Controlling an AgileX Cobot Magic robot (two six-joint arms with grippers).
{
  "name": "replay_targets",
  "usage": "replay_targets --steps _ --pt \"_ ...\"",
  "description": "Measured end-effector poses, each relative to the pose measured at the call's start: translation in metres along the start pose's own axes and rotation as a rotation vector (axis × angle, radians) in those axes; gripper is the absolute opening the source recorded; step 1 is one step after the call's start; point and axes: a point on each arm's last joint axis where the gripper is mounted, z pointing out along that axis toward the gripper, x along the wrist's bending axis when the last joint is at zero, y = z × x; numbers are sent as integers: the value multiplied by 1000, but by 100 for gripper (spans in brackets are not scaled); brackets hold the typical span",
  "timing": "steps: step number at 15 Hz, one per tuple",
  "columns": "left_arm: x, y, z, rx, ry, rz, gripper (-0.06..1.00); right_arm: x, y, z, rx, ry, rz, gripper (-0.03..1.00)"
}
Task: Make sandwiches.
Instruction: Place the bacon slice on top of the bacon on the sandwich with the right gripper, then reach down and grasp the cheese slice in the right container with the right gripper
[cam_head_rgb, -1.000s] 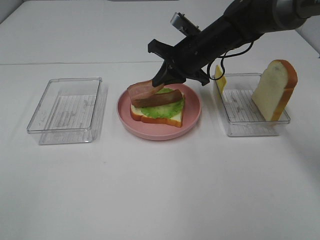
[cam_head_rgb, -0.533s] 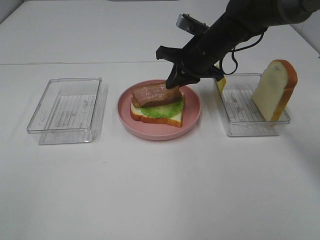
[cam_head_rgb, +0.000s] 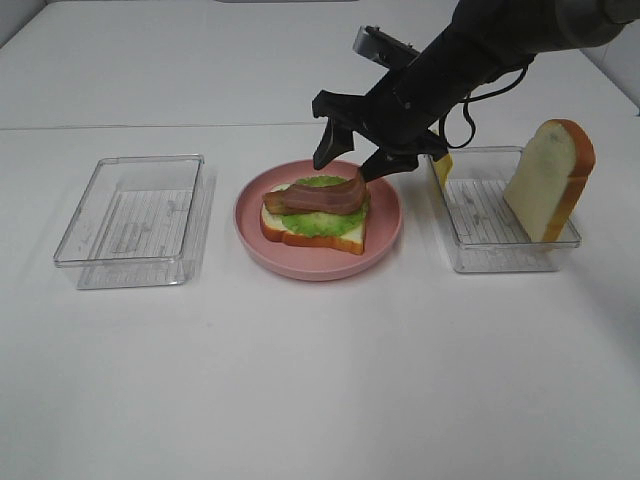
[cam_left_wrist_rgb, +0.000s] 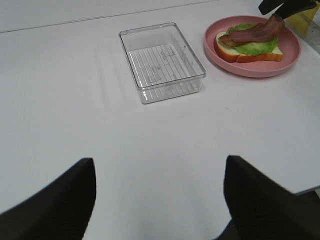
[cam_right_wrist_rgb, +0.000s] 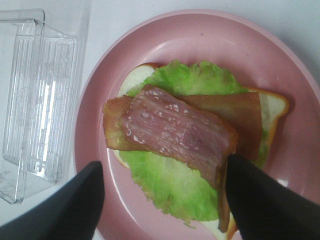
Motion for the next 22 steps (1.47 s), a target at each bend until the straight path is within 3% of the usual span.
replay_targets --steps 4,8,11,13,14,15,22 --pt "0 0 0 0 0 0 68 4 2 -8 -14 2 -15 71" --pt "0 0 0 0 0 0 68 14 7 -36 -43 -35 -116 71" --pt "0 0 0 0 0 0 68 17 11 -60 -74 -126 -179 71" --pt "0 0 0 0 0 0 68 10 14 -70 -94 -244 -209 71" --pt "0 0 0 0 0 0 68 1 15 -73 -95 -357 -235 71" --pt "0 0 0 0 0 0 68 -2 16 -74 -98 -392 -243 71" --pt "0 0 0 0 0 0 68 -4 25 -72 -108 -427 -243 71"
